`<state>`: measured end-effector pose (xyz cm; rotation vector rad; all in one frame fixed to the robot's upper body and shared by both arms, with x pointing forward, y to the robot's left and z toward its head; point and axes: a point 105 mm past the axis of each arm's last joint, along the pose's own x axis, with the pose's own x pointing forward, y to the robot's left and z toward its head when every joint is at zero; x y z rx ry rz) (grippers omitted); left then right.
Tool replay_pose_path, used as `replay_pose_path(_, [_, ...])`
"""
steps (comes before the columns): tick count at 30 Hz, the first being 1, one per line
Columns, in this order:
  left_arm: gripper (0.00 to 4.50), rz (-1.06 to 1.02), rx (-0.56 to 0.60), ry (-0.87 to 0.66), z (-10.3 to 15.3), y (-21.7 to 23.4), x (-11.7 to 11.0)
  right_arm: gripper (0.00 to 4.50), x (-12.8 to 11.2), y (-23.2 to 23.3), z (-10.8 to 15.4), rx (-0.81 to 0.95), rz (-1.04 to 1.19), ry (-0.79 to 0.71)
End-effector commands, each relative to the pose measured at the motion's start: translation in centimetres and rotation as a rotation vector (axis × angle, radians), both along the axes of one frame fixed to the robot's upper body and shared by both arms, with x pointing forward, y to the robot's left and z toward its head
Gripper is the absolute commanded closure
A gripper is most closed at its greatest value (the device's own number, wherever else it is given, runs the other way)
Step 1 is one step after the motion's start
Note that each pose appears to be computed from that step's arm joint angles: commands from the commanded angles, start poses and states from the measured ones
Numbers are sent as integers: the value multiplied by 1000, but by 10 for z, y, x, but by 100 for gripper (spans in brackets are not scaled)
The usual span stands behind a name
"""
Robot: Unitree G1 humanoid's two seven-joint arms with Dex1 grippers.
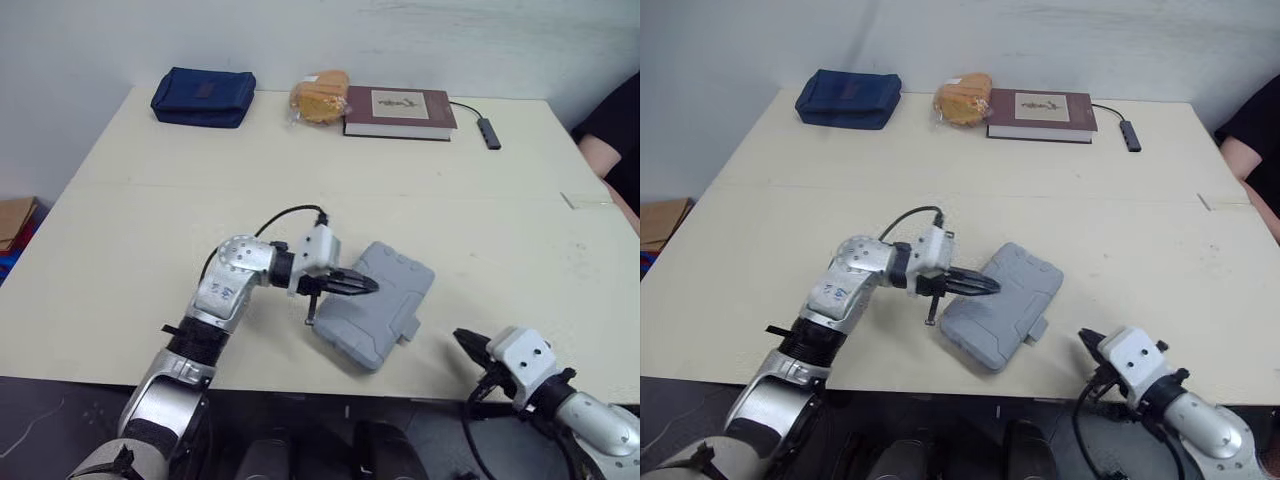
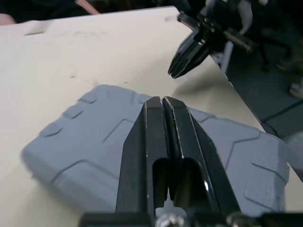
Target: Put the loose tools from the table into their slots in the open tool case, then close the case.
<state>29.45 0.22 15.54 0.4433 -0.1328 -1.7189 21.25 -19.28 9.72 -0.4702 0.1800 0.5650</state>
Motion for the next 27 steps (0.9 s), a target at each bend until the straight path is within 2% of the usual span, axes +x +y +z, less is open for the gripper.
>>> replay_pose_path(1, [448,-18,116,-112,-18,-13,3,450,1,17,9,20,40,-9])
replay_pose_path(4, [448,3,304,-76,-53,-13,10,450,6,24,2,-10,62,9])
replay_pose_path(9, [448,-2,415,-46,-83,1,6,450,13,26,-9,-32,59,60])
replay_pose_path(15, [448,122,369,15,-79,-5,18,450,20,32,-18,-42,74,77])
replay_pose_path(21, [448,102,383,32,-86,-9,10,450,27,37,-19,-37,104,77])
replay_pose_path(27, [448,102,386,31,-87,-9,8,450,17,20,-13,-75,95,101])
